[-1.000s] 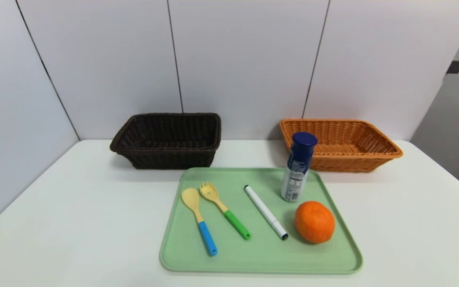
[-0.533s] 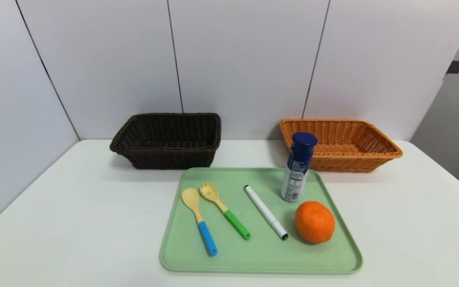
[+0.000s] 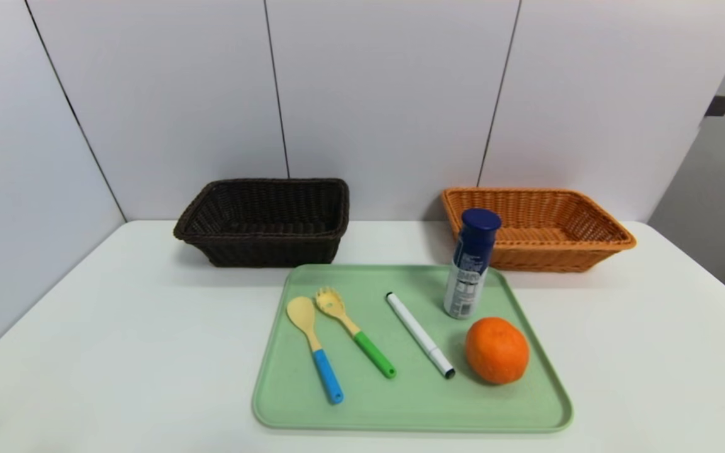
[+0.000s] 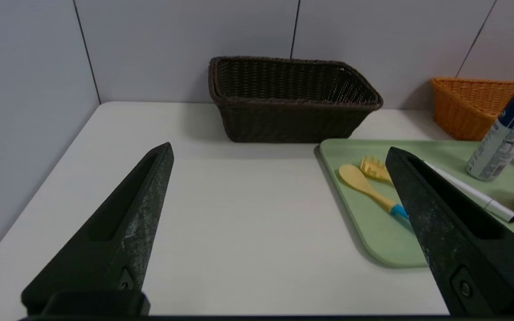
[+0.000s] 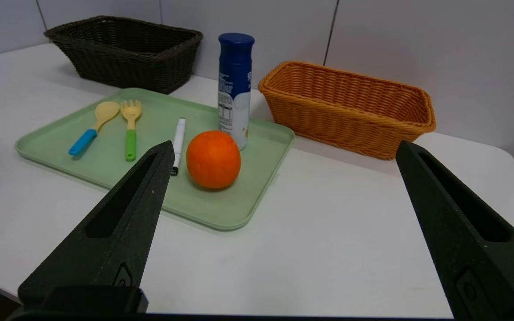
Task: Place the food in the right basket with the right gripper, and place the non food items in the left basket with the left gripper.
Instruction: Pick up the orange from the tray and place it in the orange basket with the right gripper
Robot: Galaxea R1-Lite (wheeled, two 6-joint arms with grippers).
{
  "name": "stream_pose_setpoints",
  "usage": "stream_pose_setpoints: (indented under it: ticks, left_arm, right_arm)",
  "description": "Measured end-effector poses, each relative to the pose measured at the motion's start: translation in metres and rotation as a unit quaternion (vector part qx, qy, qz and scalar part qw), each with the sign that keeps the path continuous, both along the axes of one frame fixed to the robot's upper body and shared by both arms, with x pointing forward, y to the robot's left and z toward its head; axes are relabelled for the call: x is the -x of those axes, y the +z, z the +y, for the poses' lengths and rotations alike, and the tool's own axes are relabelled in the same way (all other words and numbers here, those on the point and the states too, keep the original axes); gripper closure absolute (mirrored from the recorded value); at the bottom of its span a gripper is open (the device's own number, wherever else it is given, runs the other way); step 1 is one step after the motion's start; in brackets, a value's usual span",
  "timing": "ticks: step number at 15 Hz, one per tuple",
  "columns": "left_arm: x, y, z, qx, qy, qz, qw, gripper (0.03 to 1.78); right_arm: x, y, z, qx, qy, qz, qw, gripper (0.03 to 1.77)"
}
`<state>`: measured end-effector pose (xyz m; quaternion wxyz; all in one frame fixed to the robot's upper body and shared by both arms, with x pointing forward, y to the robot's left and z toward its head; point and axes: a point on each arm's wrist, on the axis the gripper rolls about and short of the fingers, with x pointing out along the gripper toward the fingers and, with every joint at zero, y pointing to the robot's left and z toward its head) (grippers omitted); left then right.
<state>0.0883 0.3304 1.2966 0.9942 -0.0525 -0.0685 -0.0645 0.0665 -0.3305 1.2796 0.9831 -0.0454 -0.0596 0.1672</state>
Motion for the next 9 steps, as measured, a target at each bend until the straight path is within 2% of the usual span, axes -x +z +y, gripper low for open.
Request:
stream_pose_setpoints:
  ticks: [4, 6, 9]
  left_arm:
    - [-0.055, 0.063, 0.0, 0.003, -0.015, -0.011, 0.9998, 0.12]
    - [-0.088, 0.077, 0.0, 0.001, -0.032, 0.009, 0.9994, 0.12]
    - [-0.131, 0.078, 0.0, 0.005, -0.046, 0.059, 0.9972, 0.12]
  right_arm:
    - [-0.047, 0.058, 0.002, -0.006, 0.007, 0.008, 0.9999, 0.09]
    - [-0.084, 0.083, 0.004, -0.007, 0.002, 0.014, 0.9999, 0.09]
    - [-0.147, 0.106, 0.012, -0.006, 0.016, 0.043, 0.9989, 0.09]
